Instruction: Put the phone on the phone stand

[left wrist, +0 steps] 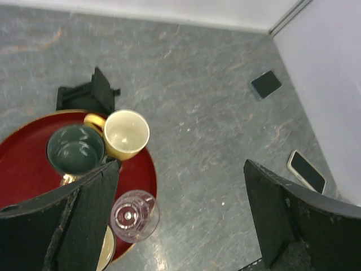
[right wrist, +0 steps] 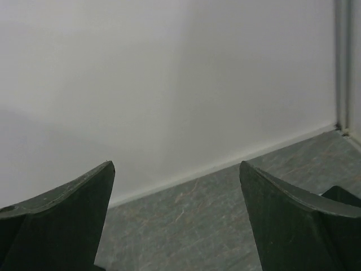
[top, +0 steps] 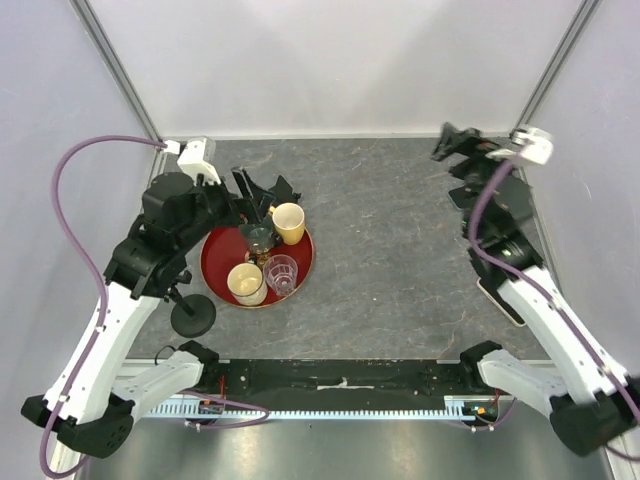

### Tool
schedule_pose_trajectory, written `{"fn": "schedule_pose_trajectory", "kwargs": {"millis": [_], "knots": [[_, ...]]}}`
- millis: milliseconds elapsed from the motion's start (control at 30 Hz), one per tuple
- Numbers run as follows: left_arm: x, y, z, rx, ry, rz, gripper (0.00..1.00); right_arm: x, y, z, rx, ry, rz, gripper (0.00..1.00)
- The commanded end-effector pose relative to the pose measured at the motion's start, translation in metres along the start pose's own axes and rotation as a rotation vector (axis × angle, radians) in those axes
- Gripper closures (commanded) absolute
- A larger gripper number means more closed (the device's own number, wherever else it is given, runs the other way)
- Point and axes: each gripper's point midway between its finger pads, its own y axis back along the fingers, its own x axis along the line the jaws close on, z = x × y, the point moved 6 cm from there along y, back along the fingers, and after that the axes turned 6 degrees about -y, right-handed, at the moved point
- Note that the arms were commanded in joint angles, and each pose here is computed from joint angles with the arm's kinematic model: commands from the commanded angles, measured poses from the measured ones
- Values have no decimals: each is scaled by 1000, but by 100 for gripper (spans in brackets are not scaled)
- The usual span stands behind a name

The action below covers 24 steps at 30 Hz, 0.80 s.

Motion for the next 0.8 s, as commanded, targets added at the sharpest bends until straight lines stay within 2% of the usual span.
{"fn": "schedule_pose_trajectory", "kwargs": {"millis": [0,33,67,100,133,167,200,267,300,367,400,467,500,567,600,767], "knots": [[2,-8,-14,33,61,6,3,40,-26,-57,151,-58,110,2],[3,-11,-18,35,70,11,4,46,-31,-68,195,-60,133,2],[7,-15,-27,46,74,29,5,65,-34,-73,252,-77,230,2],[9,-16,-30,39,81,39,6,69,-43,-106,342,-49,260,2],[13,-18,-35,37,121,76,7,77,-46,-121,396,-42,310,2],[19,-21,-45,51,138,109,7,100,-45,-127,475,-46,473,2],[21,-20,-46,34,148,121,8,102,-48,-165,589,-12,520,2],[23,-21,-51,42,149,126,9,121,-49,-182,654,6,660,2],[23,-22,-53,51,147,126,9,126,-45,-210,731,4,766,2],[24,-23,-59,69,147,120,9,141,-42,-228,763,13,887,2],[24,-24,-61,74,147,116,9,140,-38,-260,841,16,930,2],[24,-24,-65,78,149,111,9,155,-38,-277,850,52,995,2],[25,-24,-66,77,152,112,9,152,-36,-302,891,72,997,2],[25,-22,-68,63,160,109,9,159,-35,-317,879,127,1020,2],[25,-21,-68,58,166,109,9,152,-33,-338,924,154,1006,2],[22,-19,-73,32,198,63,9,151,-19,-365,963,218,1124,2]]}}
